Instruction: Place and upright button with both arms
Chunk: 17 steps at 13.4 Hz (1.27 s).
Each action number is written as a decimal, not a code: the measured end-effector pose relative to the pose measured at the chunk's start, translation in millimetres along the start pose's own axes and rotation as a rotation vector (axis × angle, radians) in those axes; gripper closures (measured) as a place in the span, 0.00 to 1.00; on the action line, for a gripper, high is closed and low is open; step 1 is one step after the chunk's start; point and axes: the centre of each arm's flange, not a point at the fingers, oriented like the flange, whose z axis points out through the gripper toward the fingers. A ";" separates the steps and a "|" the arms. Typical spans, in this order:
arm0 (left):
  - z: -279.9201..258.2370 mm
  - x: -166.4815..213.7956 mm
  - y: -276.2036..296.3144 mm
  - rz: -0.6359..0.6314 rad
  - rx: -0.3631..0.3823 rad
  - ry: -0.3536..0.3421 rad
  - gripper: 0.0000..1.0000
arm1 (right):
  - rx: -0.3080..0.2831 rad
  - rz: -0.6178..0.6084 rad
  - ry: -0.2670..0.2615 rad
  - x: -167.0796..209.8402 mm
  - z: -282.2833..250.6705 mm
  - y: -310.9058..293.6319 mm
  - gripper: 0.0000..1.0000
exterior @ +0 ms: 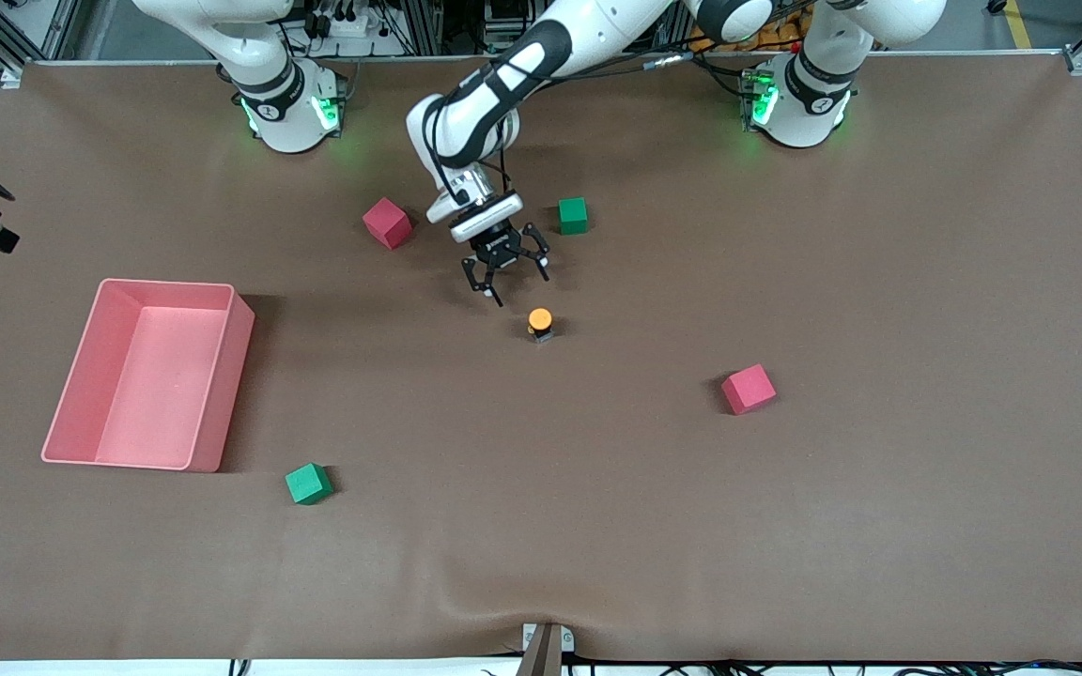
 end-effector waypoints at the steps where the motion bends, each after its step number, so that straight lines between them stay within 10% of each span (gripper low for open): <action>1: -3.6 20.0 0.4 0.027 0.010 -0.020 0.00 | 0.000 -0.037 -0.001 0.0 0.1 0.6 0.00; 17: 163.3 331.9 -40.8 0.216 -0.086 -0.320 0.00 | -0.004 -0.104 -0.043 -4.9 3.0 1.4 0.00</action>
